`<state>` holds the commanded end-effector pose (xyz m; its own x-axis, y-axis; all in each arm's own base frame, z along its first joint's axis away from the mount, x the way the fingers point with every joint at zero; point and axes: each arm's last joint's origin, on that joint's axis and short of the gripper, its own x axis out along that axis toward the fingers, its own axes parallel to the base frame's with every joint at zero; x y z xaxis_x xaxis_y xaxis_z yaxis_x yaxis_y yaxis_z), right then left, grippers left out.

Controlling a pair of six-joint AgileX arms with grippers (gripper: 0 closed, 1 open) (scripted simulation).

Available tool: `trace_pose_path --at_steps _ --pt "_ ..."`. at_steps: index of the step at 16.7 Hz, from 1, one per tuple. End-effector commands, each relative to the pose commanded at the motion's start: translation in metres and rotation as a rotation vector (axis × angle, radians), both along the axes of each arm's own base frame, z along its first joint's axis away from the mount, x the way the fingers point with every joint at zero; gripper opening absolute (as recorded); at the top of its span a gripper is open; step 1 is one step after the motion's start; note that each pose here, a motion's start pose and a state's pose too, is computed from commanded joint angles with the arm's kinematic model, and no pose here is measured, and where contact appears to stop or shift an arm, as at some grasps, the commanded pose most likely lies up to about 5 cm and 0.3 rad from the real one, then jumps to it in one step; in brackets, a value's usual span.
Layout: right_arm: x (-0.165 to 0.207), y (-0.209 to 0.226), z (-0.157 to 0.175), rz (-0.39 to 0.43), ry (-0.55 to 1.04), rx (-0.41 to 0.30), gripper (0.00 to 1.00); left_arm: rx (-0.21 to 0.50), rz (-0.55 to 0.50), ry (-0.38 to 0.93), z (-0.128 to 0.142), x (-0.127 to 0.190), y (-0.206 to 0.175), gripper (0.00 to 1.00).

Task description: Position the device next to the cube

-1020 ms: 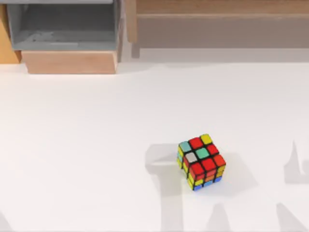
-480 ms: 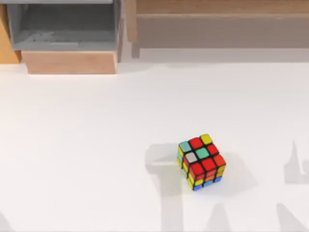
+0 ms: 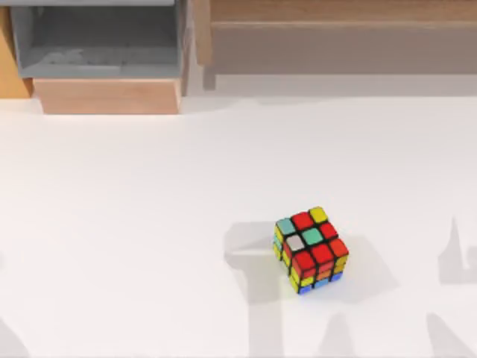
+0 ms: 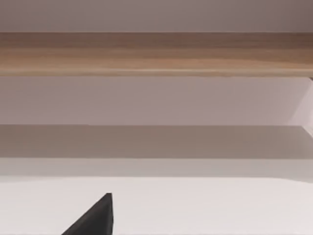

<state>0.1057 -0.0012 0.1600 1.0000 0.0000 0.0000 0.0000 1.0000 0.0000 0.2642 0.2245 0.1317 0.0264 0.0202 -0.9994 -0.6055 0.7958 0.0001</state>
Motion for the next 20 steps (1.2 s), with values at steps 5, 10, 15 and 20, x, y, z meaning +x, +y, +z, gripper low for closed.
trace_pose_path --at_steps 5,10,15,20 --pt "0.000 0.000 0.000 0.000 0.000 0.000 1.00 0.045 -0.032 -0.063 0.025 0.020 -0.014 0.00" --pt "0.000 0.000 0.000 0.000 0.000 0.000 1.00 0.054 -0.135 -0.109 0.048 0.061 -0.076 0.00" --pt "0.000 0.000 0.000 0.000 0.000 0.000 1.00 0.027 -0.278 -0.111 0.058 0.093 -0.175 0.00" --pt "0.000 0.000 0.000 0.000 0.000 0.000 1.00 0.000 -0.432 -0.079 0.062 0.091 -0.287 0.00"
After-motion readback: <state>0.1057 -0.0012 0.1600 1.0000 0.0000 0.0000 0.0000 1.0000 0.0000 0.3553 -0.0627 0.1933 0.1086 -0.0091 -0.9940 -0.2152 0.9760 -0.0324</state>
